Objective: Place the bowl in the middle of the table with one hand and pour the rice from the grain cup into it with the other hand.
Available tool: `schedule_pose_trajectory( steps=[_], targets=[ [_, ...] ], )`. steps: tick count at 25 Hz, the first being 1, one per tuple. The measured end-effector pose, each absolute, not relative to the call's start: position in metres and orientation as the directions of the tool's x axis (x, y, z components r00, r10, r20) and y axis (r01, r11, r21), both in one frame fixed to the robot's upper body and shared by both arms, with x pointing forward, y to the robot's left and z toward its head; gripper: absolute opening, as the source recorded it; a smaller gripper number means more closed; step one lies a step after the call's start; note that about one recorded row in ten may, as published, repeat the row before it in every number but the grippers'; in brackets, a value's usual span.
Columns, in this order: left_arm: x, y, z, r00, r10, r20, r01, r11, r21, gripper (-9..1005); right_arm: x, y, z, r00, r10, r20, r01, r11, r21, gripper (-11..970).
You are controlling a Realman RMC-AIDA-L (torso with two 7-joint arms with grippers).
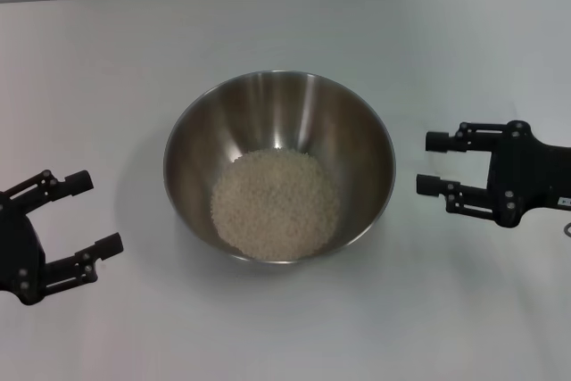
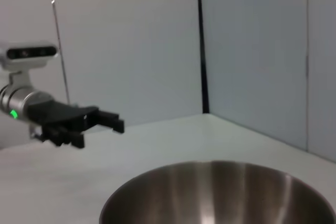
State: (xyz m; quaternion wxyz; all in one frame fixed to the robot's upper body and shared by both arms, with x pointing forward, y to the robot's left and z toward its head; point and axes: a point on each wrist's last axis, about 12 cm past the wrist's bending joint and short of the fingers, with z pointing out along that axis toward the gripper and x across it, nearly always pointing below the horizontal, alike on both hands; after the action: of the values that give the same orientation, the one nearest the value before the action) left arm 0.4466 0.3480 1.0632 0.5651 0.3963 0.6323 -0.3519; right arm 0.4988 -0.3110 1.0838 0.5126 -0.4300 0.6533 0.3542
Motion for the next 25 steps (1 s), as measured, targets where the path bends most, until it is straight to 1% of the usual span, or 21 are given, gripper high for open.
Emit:
schedule_pose_trajectory(
  steps=[7, 13, 25],
  targets=[
    [0.45, 0.348, 1.066, -0.049, 0.101, -0.994, 0.902, 0.431, 0.0, 815, 0.505, -0.309, 1.101, -0.092, -0.285, -0.954, -0.942, 0.334, -0.009, 622],
    [0.451, 0.347, 1.066, -0.048, 0.1, -0.994, 0.903, 0.43, 0.0, 815, 0.509, -0.306, 1.105, -0.093, -0.306, -0.947, -0.948, 0.318, -0.01, 730],
    [0.454, 0.346, 1.067, -0.044, 0.1, -0.994, 0.906, 0.423, 0.002, 814, 0.512, -0.305, 1.102, -0.103, -0.338, -0.935, -0.947, 0.32, -0.011, 730]
  ],
)
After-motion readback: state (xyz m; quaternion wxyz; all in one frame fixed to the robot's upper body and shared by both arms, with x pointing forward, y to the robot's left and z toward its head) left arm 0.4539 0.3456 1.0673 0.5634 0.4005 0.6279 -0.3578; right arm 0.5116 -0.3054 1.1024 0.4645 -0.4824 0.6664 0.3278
